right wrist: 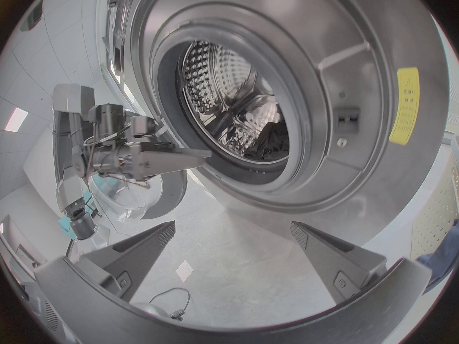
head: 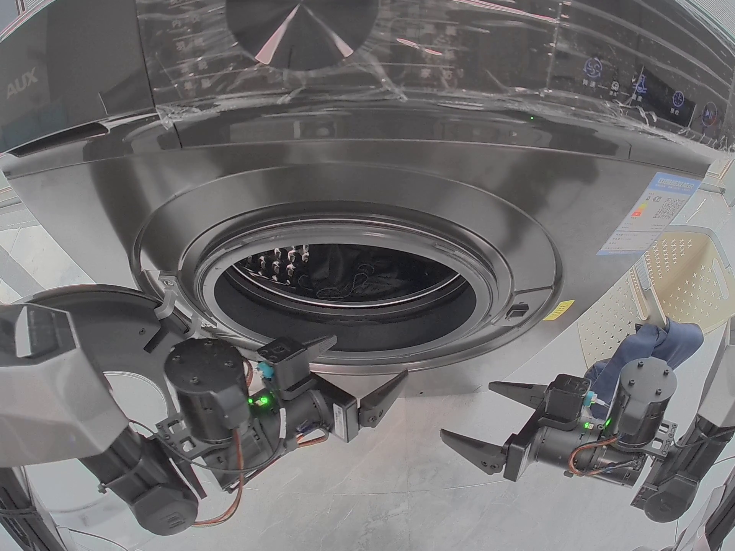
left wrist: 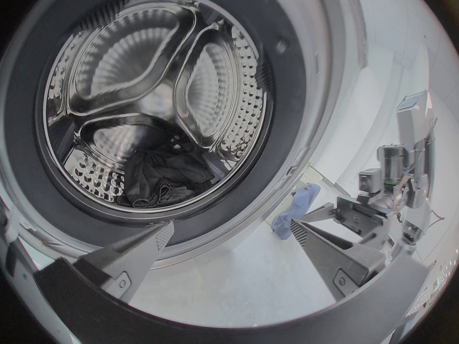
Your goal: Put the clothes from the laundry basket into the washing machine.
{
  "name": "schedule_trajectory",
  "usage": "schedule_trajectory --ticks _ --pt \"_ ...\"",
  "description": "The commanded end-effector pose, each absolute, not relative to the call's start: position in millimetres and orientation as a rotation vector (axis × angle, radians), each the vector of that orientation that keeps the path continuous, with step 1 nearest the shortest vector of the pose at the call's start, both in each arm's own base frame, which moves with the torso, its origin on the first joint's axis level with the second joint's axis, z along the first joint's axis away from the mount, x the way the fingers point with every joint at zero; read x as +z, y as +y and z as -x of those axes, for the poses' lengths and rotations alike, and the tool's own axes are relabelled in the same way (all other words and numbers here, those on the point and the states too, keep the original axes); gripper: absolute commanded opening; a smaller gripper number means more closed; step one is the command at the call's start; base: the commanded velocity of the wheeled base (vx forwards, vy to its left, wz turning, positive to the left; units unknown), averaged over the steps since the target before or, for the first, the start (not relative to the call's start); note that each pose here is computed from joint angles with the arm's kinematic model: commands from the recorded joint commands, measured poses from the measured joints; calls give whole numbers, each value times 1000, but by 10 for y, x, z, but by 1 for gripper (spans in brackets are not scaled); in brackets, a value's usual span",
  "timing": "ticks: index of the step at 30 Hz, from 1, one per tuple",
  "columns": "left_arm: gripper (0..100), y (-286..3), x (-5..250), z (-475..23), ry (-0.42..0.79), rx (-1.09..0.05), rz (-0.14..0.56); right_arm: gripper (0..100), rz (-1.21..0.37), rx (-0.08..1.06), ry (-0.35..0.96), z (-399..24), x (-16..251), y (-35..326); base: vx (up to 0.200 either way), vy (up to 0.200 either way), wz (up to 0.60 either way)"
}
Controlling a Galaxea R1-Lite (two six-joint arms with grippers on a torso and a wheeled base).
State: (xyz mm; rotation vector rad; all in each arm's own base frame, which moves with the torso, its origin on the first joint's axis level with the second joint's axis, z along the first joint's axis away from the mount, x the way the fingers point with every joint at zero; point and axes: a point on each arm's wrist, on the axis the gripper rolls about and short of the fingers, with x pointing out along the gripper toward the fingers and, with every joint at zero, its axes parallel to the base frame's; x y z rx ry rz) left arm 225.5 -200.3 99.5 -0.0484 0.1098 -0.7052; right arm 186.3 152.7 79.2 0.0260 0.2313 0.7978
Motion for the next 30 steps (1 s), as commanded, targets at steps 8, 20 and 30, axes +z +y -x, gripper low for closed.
schedule_trajectory --ticks 8,20,30 --pt "100 -1727 1172 -1750 56 -726 64 100 -57 720 138 -1751 1041 1289 -125 0 0" --pt "100 -1343 1369 -1415 -27 -702 82 100 -56 577 137 -1578 1083 986 -117 0 0" --pt "100 -1051 1415 -1245 -60 -657 86 100 -69 451 48 -1436 1305 760 -60 0 0"
